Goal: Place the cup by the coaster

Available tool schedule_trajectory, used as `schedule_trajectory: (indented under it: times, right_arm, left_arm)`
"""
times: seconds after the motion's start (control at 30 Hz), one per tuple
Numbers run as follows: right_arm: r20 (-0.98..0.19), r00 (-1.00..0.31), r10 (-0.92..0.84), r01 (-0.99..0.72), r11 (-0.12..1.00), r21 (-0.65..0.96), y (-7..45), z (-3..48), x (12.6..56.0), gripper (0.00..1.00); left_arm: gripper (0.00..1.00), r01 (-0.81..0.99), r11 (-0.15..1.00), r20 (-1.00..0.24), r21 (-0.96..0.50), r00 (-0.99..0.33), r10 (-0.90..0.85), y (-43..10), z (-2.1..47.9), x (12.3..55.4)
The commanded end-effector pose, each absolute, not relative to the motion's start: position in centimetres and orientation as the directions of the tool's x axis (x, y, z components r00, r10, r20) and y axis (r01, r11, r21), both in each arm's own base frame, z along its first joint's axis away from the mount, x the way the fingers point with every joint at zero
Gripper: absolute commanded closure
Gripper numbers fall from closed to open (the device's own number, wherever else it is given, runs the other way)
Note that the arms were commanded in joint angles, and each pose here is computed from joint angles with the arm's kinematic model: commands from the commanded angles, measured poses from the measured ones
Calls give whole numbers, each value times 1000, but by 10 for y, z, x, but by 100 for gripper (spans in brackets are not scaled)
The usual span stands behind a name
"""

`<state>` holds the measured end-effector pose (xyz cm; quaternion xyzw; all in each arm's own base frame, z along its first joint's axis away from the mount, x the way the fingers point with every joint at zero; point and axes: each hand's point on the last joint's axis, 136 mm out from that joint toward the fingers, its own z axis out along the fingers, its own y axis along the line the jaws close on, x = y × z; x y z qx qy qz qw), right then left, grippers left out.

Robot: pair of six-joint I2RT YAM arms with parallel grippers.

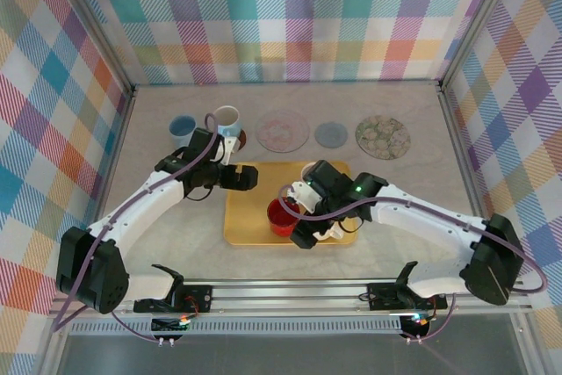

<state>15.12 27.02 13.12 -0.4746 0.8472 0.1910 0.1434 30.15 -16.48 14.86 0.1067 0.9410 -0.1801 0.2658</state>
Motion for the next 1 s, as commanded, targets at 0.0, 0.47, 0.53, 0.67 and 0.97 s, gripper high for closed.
schedule_trajectory:
  times: [0.0, 0.47, 0.53, 0.67, 0.97]
  right_arm:
    - [-444, -476, -759, -874, 464, 144, 281, 139, 162, 2]
    - [-363, -423, -830, -897, 442, 36, 290, 116, 181, 1]
    - [-351, -412, -841, -902, 431, 26, 293, 113, 182, 1]
    - [-342, -405, -848, -905, 424, 20, 297, 108, 185, 1]
    - [-329, -384, -862, -914, 407, 1, 303, 97, 192, 1]
  left_arm:
    - [0, 246, 942, -563, -229, -823, 78, -151, 153, 304]
    - [0, 191, 956, -557, -222, -830, 37, -144, 148, 316]
    - [0, 189, 958, -557, -218, -830, 37, -142, 149, 316]
    - [0, 179, 960, -556, -215, -831, 30, -137, 149, 315]
    - [0, 169, 964, -542, -206, -840, 31, -129, 148, 308]
